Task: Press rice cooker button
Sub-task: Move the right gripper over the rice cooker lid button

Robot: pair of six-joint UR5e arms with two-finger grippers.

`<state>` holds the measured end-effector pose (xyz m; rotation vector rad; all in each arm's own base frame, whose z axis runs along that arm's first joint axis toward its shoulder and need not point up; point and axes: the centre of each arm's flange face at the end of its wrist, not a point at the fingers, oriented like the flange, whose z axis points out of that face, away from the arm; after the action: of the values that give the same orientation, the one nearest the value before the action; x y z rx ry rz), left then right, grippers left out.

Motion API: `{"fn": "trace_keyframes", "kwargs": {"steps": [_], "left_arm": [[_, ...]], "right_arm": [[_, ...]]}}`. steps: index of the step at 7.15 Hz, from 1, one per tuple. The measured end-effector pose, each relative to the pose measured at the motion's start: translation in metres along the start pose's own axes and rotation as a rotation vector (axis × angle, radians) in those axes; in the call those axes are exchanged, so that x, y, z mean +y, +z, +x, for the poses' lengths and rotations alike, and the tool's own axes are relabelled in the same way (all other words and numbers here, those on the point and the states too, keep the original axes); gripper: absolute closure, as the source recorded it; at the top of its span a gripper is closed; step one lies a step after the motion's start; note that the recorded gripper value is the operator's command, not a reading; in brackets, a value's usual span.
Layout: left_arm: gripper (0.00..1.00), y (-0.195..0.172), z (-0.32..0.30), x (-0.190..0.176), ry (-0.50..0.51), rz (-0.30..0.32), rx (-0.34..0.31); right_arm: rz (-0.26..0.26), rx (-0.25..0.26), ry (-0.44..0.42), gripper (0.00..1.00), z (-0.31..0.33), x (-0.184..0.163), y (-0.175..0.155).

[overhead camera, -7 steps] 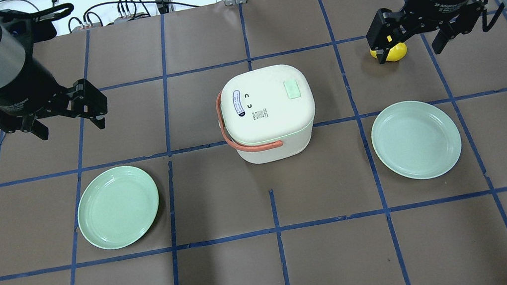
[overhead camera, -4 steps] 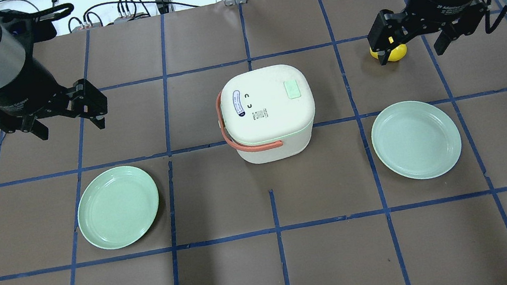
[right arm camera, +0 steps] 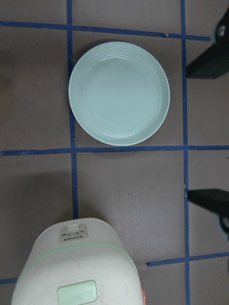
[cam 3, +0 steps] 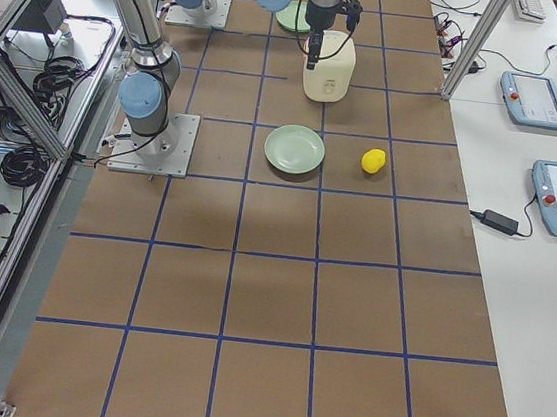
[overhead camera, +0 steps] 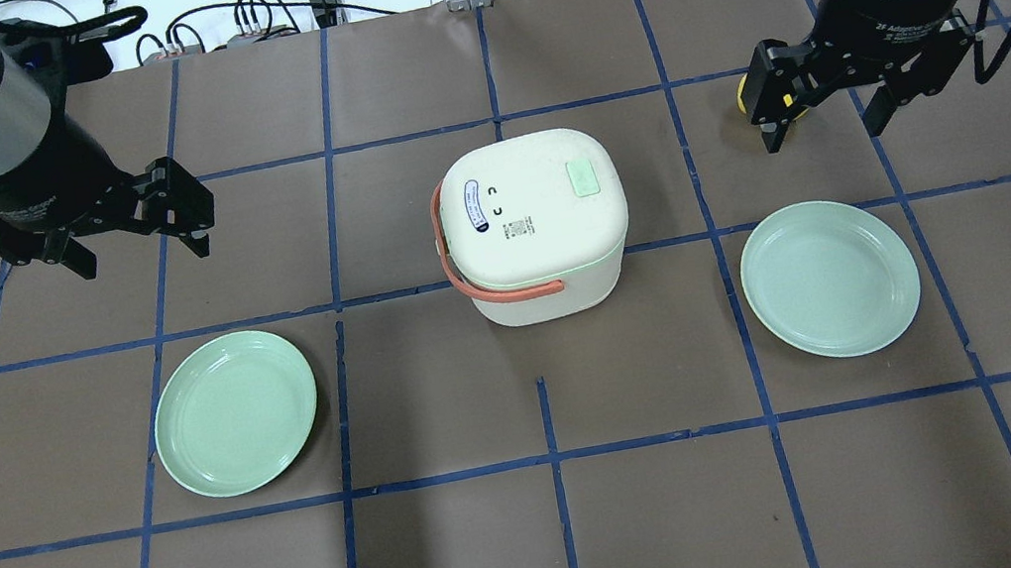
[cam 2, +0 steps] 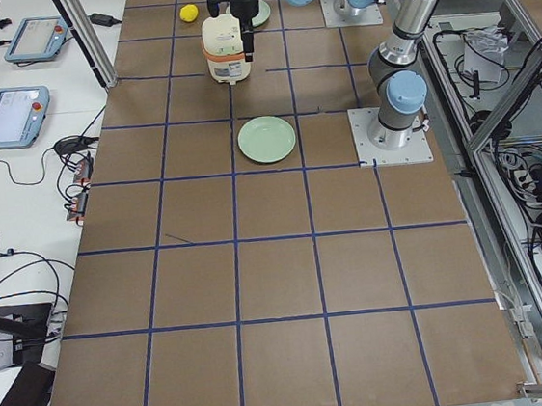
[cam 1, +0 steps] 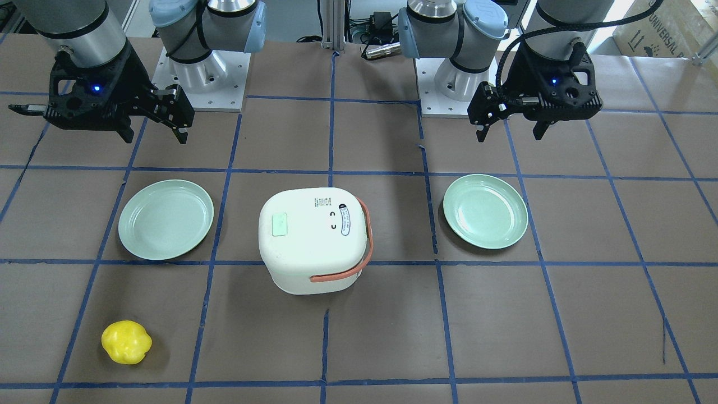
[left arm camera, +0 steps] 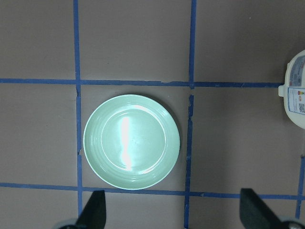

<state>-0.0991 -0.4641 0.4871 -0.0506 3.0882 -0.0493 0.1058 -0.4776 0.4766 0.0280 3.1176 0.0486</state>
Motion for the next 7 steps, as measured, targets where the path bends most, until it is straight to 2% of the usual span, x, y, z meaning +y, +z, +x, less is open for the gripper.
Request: {"fn": "trace_keyframes", "kwargs": {"steps": [3, 7], "left_arm": [[0.0, 0.0, 0.0, 0.0, 0.0, 0.0, 0.0], [0.0, 0.0, 0.0, 0.0, 0.0, 0.0, 0.0]], "right_arm": [[0.023, -0.011, -0.01, 1.0, -0.008, -0.003, 0.0], [0.026, -0.002, -0.153, 0.98, -0.103, -0.012, 0.016]]}}
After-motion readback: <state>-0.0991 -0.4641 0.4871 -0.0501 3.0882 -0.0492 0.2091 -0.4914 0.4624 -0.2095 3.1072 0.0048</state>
